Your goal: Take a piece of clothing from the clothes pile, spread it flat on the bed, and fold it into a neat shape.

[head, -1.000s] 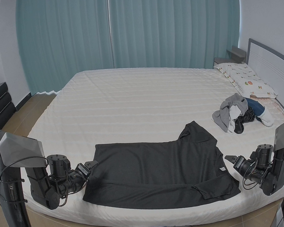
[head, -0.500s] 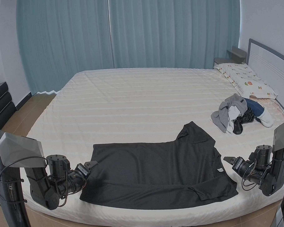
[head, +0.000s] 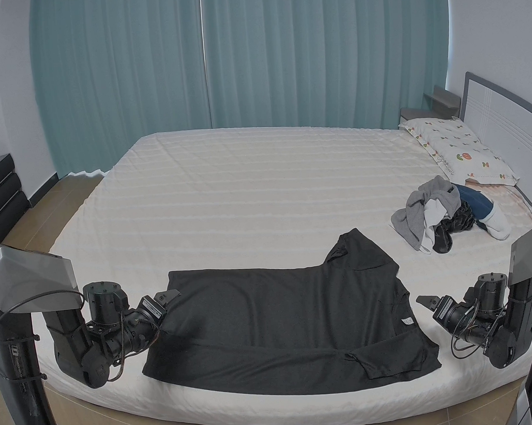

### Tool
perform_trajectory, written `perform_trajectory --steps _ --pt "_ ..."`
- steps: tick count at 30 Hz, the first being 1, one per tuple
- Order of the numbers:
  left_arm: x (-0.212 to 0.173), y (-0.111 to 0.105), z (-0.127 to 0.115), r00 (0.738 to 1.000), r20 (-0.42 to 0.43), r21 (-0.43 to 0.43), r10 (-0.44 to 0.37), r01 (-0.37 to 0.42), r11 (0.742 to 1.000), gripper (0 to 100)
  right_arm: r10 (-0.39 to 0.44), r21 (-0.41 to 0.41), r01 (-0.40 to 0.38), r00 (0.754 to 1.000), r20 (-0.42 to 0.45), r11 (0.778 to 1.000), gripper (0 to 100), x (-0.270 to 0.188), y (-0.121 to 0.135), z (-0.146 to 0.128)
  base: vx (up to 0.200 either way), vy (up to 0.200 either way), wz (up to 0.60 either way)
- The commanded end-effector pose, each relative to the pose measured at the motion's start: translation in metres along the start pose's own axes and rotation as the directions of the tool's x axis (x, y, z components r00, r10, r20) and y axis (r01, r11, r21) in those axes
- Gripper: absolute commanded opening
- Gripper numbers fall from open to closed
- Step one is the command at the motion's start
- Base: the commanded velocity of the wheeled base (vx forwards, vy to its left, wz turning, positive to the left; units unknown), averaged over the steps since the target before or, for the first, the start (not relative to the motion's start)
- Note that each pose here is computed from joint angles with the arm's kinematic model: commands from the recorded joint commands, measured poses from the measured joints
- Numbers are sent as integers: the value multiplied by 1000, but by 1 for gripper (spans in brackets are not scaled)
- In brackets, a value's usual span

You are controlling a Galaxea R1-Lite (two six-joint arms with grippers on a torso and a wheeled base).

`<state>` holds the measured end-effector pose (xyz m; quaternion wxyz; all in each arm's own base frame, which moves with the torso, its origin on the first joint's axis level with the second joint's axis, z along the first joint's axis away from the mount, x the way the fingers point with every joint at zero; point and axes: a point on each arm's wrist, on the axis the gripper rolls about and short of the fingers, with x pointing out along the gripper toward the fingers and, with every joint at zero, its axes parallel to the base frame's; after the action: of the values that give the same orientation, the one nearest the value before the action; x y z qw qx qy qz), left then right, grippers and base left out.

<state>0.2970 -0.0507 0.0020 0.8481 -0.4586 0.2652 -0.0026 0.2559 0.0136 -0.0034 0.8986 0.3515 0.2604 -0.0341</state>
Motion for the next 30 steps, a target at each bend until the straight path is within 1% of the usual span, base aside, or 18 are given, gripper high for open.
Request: perform_trajectory --steps 1,4,5,7,9,12,13,14,15,17,18,20,21,23,24,26,28,30 --pt "1 -8 9 998 47 7 -29 28 1000 100 6 -3 -6 1000 -9 1000 100 0 1 -3 0 0 0" --pt "6 -12 13 997 68 11 -41 41 999 100 7 -6 -7 1000 -13 1000 100 -1 2 -4 0 0 0" --pt "13 -18 19 994 90 24 -62 60 998 100 5 -6 -5 1000 -15 1000 100 -2 2 -4 0 0 0" --pt "18 -22 26 992 103 46 -68 63 997 100 3 -6 -3 1000 -17 1000 100 -2 2 -5 0 0 0" --pt "26 -26 32 992 111 85 -66 57 995 100 3 -7 -3 1000 -17 1000 100 -2 2 -5 0 0 0" --pt "51 -22 47 990 133 138 -44 26 990 100 4 -6 -4 1000 -16 1000 100 -2 2 -5 0 0 0" --pt "52 -22 48 990 135 140 -45 25 990 100 5 -6 -5 1000 -15 1000 100 -2 2 -4 0 0 0" --pt "67 -22 56 989 146 153 -38 15 988 100 5 -6 -5 1000 -15 1000 100 -2 2 -4 0 0 0" --pt "73 -23 61 988 147 156 -35 12 988 100 3 -6 -3 1000 -17 1000 100 -2 2 -5 0 0 0" --pt "82 -23 64 990 136 156 -24 3 988 100 2 -7 -2 1000 -18 1000 100 -2 1 -5 0 0 0" --pt "97 -23 67 993 114 170 3 -23 985 100 2 -7 -2 1000 -18 1000 100 -2 1 -5 0 0 0" --pt "100 -23 68 994 110 175 10 -29 984 100 1 -7 -1 1000 -19 1000 100 -2 1 -5 0 0 0" --pt "122 -22 72 995 95 207 42 -61 976 100 3 -9 -3 1000 -17 1000 100 -1 2 -5 0 0 0" --pt "129 -22 74 994 95 207 45 -64 976 100 1 -9 -1 1000 -19 1000 100 -2 1 -5 0 0 0" --pt "142 -23 78 994 97 208 40 -59 976 100 4 -13 -4 1000 -22 1000 100 -2 2 -6 0 0 0" --pt "151 -24 79 995 99 214 35 -56 975 100 3 -13 -3 1000 -23 1000 100 -1 2 -7 0 0 0" --pt "156 -21 76 997 72 219 43 -57 974 100 2 -15 -3 999 -32 1000 100 -1 2 -8 0 0 0" --pt "163 -12 73 998 40 217 39 -47 975 100 5 -18 -6 999 -50 1000 100 1 3 -13 0 0 0"
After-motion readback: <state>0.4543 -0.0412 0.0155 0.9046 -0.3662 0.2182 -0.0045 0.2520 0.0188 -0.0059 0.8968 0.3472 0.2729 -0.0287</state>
